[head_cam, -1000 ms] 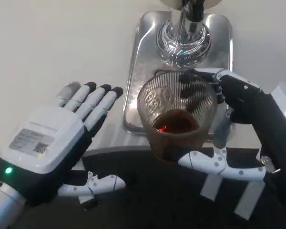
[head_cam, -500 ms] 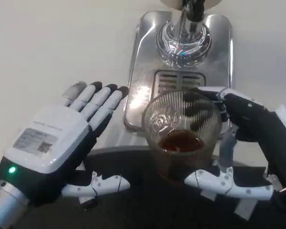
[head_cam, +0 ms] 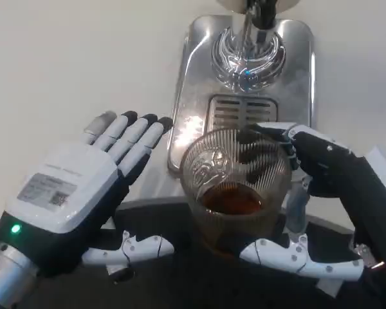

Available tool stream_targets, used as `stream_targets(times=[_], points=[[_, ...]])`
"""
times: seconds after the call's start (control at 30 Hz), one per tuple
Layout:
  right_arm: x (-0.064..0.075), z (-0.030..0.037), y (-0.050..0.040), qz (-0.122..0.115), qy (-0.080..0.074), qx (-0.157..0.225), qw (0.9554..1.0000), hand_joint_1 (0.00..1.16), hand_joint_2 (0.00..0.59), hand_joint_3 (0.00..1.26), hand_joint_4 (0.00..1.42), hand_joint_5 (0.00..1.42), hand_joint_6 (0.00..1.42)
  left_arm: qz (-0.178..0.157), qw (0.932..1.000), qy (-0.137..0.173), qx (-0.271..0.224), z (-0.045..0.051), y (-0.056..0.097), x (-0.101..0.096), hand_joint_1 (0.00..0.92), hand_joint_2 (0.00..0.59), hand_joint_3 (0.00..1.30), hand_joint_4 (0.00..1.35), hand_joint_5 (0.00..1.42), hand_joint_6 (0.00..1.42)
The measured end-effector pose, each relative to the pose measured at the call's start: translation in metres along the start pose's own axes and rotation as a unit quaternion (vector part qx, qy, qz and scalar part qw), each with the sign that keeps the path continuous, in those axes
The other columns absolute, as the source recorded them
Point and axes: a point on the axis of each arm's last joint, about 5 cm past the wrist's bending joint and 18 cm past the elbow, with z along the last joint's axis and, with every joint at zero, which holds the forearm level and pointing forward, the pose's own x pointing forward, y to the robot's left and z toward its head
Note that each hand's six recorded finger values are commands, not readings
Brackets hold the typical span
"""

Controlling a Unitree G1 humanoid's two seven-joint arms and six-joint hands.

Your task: Grasp the cup under the faucet to collect the drink, then remove the cup.

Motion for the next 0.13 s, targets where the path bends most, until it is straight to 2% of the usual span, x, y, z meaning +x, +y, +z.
stream_targets(times=[0.13], points=[[0.0005,0.0011,0.0031,-0.007,0.0,0.003,1.0,1.16,0.261,0.77,0.78,0.82,1.07,0.005,1.0,0.004,-0.005,0.0007,-0.0022,0.0001,0.0,0.113,0.0,0.0,0.0,0.0]])
